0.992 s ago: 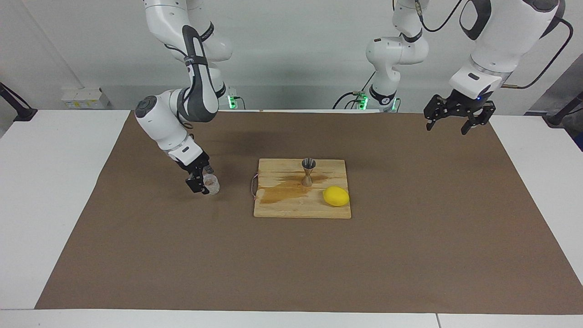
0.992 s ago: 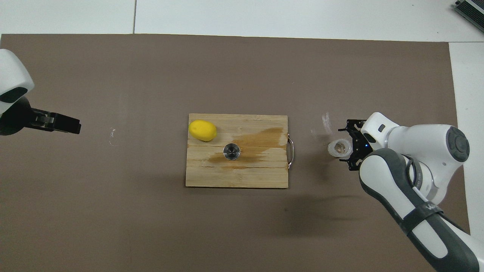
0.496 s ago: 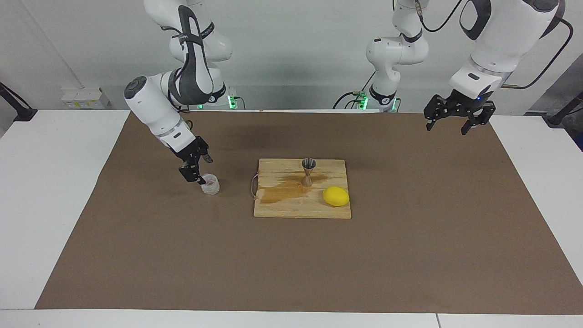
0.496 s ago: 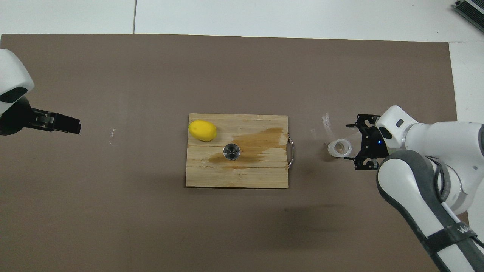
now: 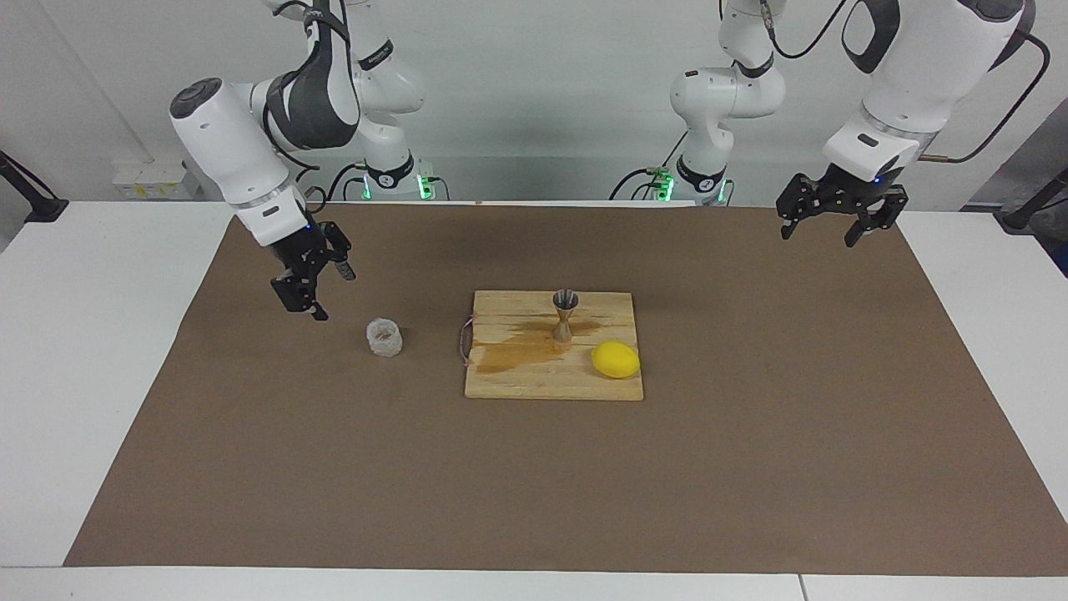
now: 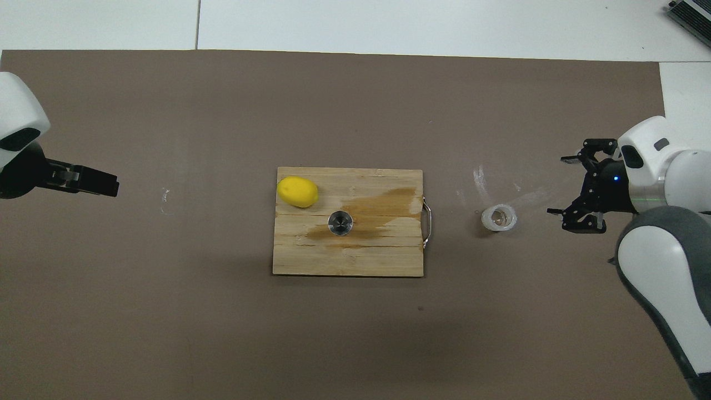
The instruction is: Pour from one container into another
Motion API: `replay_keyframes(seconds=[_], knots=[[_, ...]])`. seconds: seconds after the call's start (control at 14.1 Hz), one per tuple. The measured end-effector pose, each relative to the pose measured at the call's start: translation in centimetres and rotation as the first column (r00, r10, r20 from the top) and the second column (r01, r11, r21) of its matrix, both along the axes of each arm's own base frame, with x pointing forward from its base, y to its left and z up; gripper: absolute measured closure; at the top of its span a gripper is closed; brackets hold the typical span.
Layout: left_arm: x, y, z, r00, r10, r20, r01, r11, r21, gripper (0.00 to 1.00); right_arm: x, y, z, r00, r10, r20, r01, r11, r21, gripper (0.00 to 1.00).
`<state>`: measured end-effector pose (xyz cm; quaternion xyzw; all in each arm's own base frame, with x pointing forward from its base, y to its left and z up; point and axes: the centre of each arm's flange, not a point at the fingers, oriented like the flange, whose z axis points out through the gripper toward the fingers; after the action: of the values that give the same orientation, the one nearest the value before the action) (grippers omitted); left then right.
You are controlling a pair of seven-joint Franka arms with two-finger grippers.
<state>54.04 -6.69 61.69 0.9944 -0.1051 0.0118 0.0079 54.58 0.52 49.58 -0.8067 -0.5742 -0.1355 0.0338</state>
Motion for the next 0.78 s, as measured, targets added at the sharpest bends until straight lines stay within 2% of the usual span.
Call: replay_keyframes(seconds=[0.21, 0.28, 0.43, 0.57, 0.78], knots=[[0.0, 0.0, 0.0, 1.0, 0.0, 0.0, 0.0, 1.0, 0.0, 0.0, 0.4, 0.8, 3.1, 0.98, -0.193, -0.048, 0.193, 0.981, -0.01, 0.0], [0.0, 0.0, 0.0, 1.0, 0.0, 0.0, 0.0, 1.0, 0.0, 0.0, 0.4, 1.1, 4.0, 0.963, -0.259, -0.069, 0.259, 0.966, -0.01, 0.0], [0.0, 0.0, 0.0, 1.0, 0.0, 0.001, 0.0, 1.0, 0.0, 0.0, 0.5, 1.4, 5.9, 0.922, -0.378, -0.082, 0.379, 0.925, -0.011, 0.0], [0.0, 0.0, 0.0, 1.0, 0.0, 0.001, 0.0, 1.0, 0.0, 0.0, 0.9, 2.5, 7.4, 0.862, -0.498, -0.096, 0.501, 0.865, 0.012, 0.0], [0.0, 0.0, 0.0, 1.0, 0.0, 0.005, 0.0, 1.0, -0.001, 0.0, 1.6, 3.9, 9.1, 0.745, -0.652, -0.142, 0.661, 0.75, 0.027, 0.0]])
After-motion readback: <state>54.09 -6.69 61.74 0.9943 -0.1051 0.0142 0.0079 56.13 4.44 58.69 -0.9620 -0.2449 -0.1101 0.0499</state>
